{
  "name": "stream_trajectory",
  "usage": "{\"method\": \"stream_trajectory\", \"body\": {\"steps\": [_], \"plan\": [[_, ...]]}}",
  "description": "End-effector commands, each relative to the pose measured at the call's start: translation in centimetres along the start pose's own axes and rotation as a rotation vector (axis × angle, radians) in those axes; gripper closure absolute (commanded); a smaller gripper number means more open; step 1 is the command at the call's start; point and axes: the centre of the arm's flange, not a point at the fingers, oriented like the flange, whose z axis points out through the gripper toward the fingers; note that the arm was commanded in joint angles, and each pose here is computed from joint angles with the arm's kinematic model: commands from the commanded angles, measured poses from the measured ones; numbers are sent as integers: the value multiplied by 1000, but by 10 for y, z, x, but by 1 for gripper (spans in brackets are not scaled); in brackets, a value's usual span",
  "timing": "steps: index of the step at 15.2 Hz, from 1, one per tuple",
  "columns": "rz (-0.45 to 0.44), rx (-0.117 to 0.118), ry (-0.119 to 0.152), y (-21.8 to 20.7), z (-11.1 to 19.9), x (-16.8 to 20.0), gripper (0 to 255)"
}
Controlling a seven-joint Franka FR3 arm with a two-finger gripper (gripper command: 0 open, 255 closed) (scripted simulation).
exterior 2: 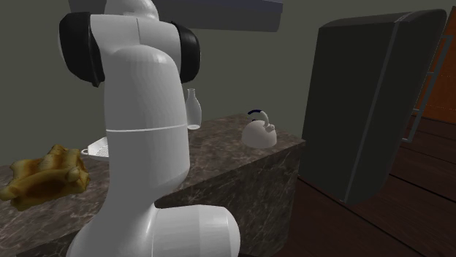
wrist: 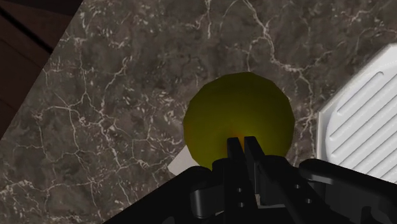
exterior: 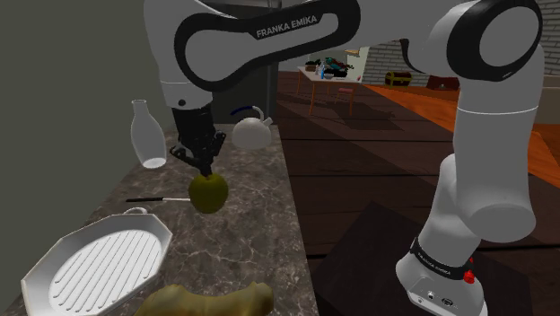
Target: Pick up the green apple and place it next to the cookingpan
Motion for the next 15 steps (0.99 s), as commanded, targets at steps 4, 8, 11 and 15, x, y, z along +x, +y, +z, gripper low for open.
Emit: {"method": "stream_trajectory", "body": {"steps": [4, 8, 11, 15], "plan": [[0, 0, 1, -1, 28, 1, 255], [0, 0, 1, -3, 49, 2, 255], [0, 0, 1, -4, 64, 2, 255], [0, 0, 1, -4, 64, 2, 255]]}}
